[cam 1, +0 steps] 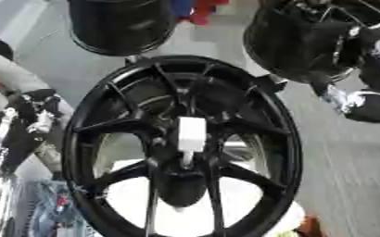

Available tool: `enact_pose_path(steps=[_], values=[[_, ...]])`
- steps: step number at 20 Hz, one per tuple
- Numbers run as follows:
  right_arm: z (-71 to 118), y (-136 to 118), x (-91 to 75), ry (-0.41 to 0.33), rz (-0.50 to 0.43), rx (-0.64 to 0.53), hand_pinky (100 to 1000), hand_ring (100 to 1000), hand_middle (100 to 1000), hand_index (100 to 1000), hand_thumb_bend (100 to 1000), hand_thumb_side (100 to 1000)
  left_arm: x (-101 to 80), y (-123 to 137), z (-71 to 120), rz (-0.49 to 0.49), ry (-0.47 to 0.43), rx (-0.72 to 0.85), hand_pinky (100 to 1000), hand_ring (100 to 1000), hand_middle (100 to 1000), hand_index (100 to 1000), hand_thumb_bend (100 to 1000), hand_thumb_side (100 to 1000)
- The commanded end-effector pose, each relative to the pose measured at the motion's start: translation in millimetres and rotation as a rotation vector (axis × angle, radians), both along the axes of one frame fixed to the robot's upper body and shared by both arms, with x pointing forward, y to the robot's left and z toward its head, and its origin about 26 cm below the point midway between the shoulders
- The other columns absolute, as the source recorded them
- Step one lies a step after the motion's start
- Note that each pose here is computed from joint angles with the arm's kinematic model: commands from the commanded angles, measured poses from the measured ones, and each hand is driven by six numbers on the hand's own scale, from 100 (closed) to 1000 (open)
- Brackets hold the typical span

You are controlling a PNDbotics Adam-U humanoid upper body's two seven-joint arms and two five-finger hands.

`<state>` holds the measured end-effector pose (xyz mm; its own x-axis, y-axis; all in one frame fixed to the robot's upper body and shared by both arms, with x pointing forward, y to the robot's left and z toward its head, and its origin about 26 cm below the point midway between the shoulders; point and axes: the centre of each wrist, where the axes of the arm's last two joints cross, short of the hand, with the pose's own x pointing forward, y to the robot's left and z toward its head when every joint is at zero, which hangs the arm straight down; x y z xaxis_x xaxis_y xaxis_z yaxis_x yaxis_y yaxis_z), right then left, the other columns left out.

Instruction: Pull the pin out of the wheel hub.

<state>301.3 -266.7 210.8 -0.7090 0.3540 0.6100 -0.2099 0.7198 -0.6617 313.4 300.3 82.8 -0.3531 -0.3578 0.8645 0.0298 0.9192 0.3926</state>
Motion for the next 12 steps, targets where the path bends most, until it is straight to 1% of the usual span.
enact_pose_path(steps=[1, 7, 8, 9, 12], values=[[13.3, 0, -2.9, -0.035, 0.029, -0.029, 687, 730, 781, 892, 264, 331, 0.5, 3, 7.4, -0.002, -0.022, 0.015, 557, 579, 646, 776, 234, 603], [15.3, 1, -2.5, -0.039, 0.047, -0.047, 689, 732, 782, 894, 265, 330, 0.4, 3, 7.4, -0.002, -0.021, 0.015, 557, 579, 646, 776, 236, 603], [16.6, 1, -2.3, -0.041, 0.053, -0.056, 690, 733, 780, 895, 310, 345, 0.4, 3, 7.4, -0.002, -0.021, 0.015, 557, 579, 646, 776, 236, 603], [18.8, 2, -2.0, -0.044, 0.065, -0.072, 691, 733, 784, 896, 264, 327, 0.4, 3, 7.4, -0.003, -0.021, 0.016, 557, 579, 646, 776, 236, 602], [29.0, 9, -0.5, -0.05, 0.126, -0.156, 697, 737, 789, 898, 263, 316, 0.5, 3, 7.1, -0.007, -0.019, 0.018, 557, 579, 646, 776, 236, 602]])
